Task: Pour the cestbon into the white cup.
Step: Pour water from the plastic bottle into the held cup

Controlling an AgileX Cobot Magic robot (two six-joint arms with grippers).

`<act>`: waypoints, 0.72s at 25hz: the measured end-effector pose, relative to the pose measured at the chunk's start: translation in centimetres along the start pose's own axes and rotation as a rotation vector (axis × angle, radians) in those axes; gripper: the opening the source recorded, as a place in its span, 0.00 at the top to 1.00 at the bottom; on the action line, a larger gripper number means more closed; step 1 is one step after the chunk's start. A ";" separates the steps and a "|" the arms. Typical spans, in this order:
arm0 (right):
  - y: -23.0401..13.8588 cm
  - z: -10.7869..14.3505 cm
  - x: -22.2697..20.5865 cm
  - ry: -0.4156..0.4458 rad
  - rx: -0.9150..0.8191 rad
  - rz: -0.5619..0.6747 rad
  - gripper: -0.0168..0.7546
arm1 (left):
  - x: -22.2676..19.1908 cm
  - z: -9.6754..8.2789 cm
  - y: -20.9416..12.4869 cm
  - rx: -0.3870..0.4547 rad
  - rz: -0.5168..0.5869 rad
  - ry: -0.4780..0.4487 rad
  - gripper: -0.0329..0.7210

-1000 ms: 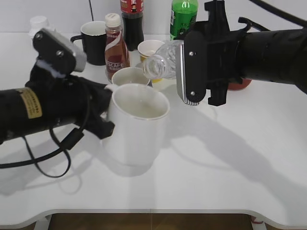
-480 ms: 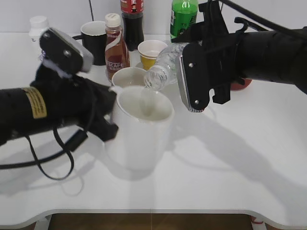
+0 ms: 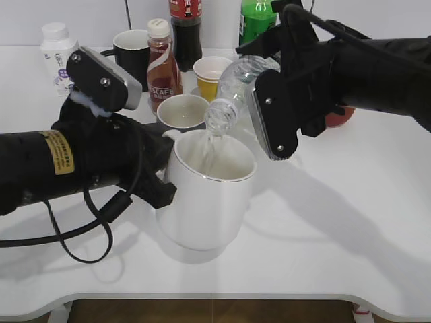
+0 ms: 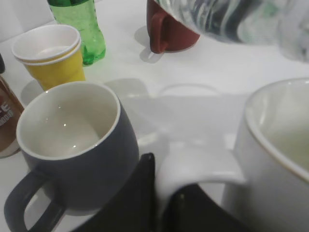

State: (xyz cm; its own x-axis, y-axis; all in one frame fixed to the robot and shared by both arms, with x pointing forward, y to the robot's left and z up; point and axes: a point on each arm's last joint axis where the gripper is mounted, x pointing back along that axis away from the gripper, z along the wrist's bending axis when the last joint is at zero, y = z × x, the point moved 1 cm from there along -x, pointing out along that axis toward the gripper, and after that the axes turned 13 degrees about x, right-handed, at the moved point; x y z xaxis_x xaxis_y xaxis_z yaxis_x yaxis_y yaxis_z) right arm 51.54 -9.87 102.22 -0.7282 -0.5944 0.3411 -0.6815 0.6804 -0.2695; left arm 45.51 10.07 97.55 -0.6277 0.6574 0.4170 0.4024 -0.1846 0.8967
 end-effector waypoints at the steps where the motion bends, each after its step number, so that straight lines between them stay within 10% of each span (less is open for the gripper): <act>1: 0.0 -0.1 0.0 -0.009 0.009 0.001 0.39 | 0.0 0.0 0.0 0.001 0.000 0.000 0.92; 18: 0.0 -0.5 0.0 -0.052 0.066 0.004 0.39 | 0.0 0.0 0.0 0.003 0.005 0.003 0.92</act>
State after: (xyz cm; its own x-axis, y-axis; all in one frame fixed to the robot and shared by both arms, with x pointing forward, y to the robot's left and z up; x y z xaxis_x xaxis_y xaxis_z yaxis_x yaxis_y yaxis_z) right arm 51.59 -9.67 102.70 -0.7325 -0.6143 0.2934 -0.6807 0.6542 -0.3296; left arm 45.49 10.12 97.54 -0.6278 0.6540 0.4221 0.4075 -0.1860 0.8941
